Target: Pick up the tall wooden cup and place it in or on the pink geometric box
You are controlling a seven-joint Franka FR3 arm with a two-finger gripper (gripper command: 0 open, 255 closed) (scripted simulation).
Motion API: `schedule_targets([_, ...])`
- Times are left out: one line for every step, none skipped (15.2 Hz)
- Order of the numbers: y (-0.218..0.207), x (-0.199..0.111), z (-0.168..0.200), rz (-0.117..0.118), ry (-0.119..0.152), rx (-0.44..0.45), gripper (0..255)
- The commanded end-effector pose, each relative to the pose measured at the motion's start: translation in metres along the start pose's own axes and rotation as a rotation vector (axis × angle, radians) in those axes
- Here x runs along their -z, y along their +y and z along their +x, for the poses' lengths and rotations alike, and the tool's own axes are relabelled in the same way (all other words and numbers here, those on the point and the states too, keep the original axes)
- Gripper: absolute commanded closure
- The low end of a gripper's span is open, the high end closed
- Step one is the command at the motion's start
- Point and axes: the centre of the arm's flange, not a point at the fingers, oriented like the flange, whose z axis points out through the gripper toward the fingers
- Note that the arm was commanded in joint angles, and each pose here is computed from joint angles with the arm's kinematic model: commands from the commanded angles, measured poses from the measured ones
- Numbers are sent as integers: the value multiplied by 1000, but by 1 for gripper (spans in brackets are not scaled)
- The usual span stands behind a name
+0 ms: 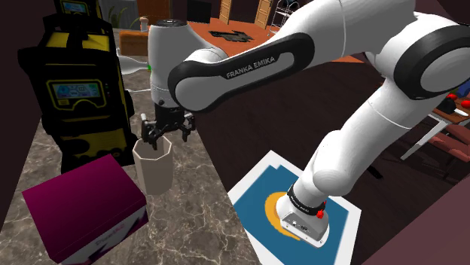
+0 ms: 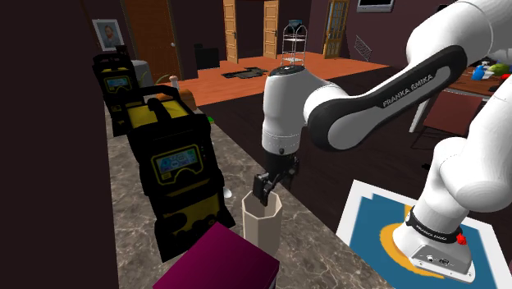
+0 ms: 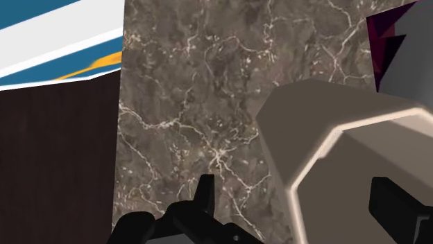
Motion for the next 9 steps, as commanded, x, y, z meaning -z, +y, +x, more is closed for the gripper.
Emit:
schedule_targets([0, -11, 0, 1, 0, -1, 0])
schedule_targets([0, -16, 0, 1, 0, -1, 0])
schedule_targets([0, -21, 0, 1, 0, -1, 0])
schedule_targets([0, -26, 0, 1, 0, -1, 0])
schedule_targets([0, -29, 0, 1, 0, -1, 0])
schedule_targets([0, -29, 0, 1, 0, -1, 0])
schedule_targets([0, -29, 0, 1, 0, -1, 0])
schedule_targets([0, -29, 0, 1, 0, -1, 0])
schedule_targets([0, -29, 0, 1, 0, -1, 0])
